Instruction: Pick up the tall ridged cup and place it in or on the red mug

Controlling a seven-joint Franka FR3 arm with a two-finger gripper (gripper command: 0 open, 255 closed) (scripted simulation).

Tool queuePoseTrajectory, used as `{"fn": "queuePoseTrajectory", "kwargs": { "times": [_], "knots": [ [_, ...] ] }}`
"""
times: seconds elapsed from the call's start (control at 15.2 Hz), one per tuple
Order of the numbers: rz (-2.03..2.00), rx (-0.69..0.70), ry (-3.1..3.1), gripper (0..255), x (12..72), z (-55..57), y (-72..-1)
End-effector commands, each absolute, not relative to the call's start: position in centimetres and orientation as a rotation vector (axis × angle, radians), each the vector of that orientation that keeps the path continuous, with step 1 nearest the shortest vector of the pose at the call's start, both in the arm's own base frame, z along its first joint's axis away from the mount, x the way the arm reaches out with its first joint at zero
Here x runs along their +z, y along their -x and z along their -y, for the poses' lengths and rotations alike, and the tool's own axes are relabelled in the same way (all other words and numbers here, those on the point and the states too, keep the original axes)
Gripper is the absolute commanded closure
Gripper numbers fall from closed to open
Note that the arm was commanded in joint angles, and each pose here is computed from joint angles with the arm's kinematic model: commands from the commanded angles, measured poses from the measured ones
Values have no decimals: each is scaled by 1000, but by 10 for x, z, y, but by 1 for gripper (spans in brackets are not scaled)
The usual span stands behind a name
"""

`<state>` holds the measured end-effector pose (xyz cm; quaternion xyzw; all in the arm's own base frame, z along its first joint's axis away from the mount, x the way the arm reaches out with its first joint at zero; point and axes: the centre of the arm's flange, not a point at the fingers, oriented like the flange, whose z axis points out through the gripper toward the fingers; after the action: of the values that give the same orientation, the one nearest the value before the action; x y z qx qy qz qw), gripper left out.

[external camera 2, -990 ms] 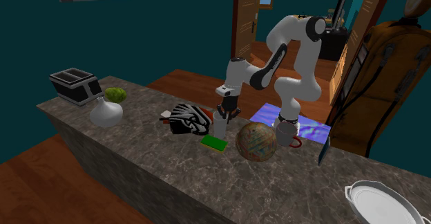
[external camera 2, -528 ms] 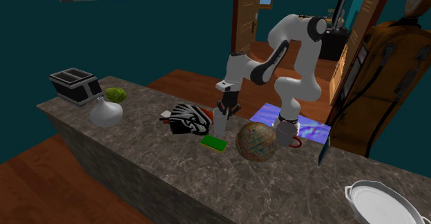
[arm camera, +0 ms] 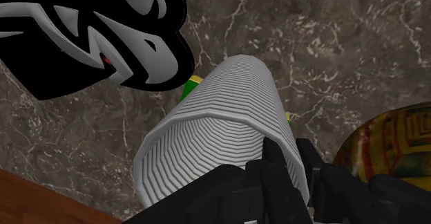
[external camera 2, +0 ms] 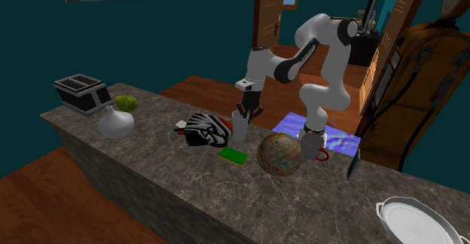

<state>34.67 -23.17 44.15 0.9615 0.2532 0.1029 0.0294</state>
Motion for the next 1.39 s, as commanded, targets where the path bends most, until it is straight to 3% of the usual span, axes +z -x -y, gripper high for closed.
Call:
{"fn": "queuePoseTrajectory", "kwargs": {
  "times": [0.0, 1.32],
  "knots": [
    [-781, 317, -2966, 255, 452, 231, -347],
    [-781, 317, -2966, 255, 547, 208, -334]
  ]
}}
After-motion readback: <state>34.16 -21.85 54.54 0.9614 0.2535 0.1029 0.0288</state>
